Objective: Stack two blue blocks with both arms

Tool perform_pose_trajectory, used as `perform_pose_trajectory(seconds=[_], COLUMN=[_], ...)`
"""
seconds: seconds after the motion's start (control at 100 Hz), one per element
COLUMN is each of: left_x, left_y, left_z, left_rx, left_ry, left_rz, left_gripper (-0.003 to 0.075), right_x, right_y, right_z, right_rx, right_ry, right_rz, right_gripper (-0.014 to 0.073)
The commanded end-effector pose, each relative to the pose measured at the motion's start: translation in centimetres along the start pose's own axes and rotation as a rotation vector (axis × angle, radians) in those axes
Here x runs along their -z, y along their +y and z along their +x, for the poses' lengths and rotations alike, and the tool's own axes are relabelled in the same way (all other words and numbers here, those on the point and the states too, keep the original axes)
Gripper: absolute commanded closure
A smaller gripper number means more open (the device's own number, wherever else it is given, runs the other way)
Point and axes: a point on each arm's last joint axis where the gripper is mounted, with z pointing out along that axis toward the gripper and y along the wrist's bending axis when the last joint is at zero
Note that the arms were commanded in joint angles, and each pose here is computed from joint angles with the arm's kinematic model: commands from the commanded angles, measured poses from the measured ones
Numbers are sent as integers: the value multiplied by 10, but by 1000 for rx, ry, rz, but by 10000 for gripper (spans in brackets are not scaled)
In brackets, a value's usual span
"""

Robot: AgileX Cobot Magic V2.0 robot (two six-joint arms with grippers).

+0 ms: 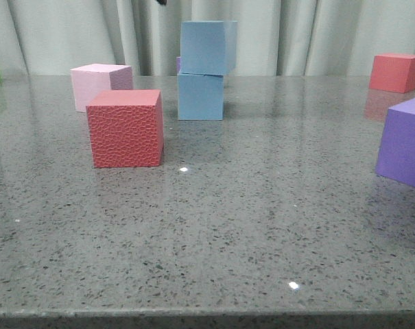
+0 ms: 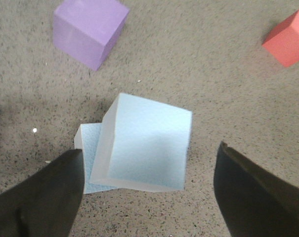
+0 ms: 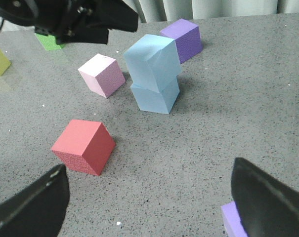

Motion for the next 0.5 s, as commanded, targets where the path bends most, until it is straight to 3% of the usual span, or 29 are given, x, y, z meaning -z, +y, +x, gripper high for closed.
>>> perform_pose_trajectory(seconds=[0.0, 0.2, 0.38, 0.49], left_x=[53, 91, 118, 132], left_y=[-18, -27, -18, -16], left_z=[-16, -10, 5, 16], left_rx=[-34, -164, -292, -331], left_ry=[-159, -215, -184, -189], left_rz=[77, -10, -228, -248], left_gripper=[218, 263, 309, 343], right_x=[6, 9, 24, 33], right_y=[4, 5, 3, 2], right_z=[-14, -15, -17, -17], right_rx=[20, 22, 69, 90], right_ry=[-102, -114, -166, -180], right_rz=[-31, -34, -25, -16], right_gripper=[-59, -59, -59, -59])
